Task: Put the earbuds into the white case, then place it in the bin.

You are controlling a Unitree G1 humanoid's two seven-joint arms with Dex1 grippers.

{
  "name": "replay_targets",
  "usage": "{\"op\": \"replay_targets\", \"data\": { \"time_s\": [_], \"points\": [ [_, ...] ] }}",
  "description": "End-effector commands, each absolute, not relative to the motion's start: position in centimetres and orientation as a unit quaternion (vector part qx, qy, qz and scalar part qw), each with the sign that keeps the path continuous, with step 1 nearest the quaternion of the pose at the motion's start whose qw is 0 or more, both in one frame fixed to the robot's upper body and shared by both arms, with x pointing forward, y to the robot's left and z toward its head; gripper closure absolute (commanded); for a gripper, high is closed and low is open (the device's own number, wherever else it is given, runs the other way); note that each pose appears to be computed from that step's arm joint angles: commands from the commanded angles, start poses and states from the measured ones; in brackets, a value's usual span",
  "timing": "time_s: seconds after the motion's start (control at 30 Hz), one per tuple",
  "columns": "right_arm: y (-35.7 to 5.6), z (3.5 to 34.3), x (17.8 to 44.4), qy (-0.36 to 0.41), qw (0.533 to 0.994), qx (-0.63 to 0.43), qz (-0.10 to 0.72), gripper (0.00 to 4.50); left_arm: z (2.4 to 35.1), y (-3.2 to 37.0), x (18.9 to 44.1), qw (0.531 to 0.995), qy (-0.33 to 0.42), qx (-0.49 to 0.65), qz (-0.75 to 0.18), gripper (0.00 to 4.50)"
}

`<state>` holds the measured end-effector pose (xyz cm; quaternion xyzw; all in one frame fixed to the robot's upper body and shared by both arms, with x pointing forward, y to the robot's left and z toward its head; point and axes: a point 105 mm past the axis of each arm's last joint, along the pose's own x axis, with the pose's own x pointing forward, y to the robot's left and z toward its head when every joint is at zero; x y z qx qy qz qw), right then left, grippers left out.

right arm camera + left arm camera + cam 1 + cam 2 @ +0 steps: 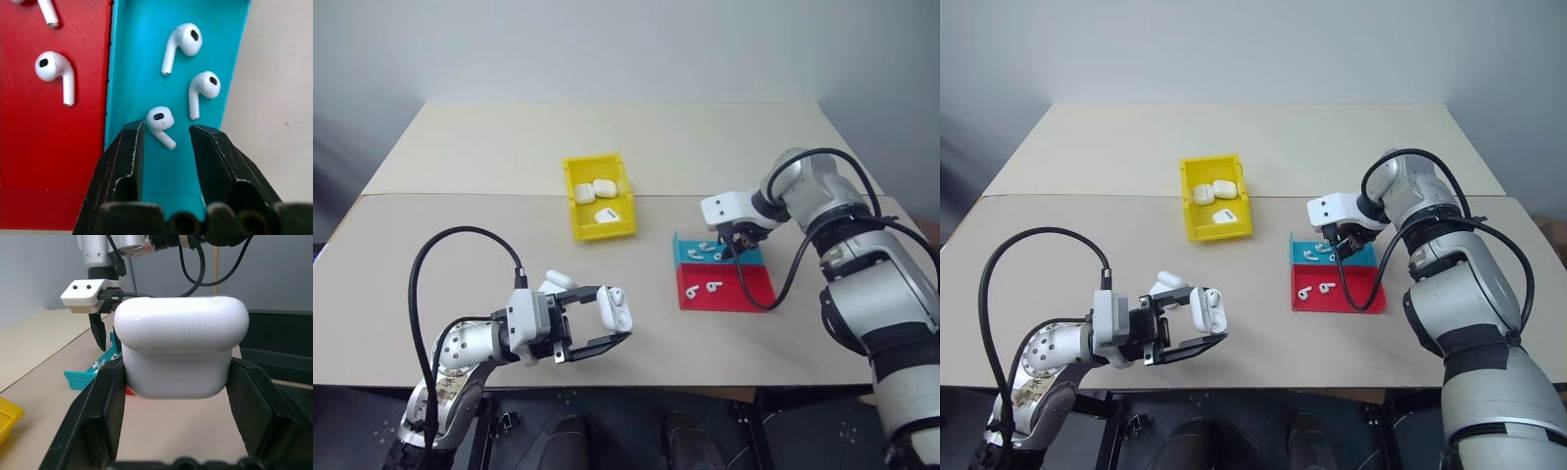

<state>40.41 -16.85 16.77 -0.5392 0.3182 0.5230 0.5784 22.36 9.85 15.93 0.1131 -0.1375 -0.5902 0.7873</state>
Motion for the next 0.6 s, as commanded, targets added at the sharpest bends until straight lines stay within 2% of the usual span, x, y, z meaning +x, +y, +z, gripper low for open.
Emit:
{"op": "replay_targets", "data": {
  "time_s": [0.03,0.6],
  "points": [
    [-16.5,17.3,40.5,0.299,0.579,-0.545,0.527,2.63,17.1,9.6,21.6,0.780,-0.162,0.114,-0.593,1.73],
    [-16.1,16.1,40.8,0.302,0.573,-0.553,0.524,2.63,17.0,10.1,20.9,0.792,-0.144,0.115,-0.582,1.73]
  ]
}}
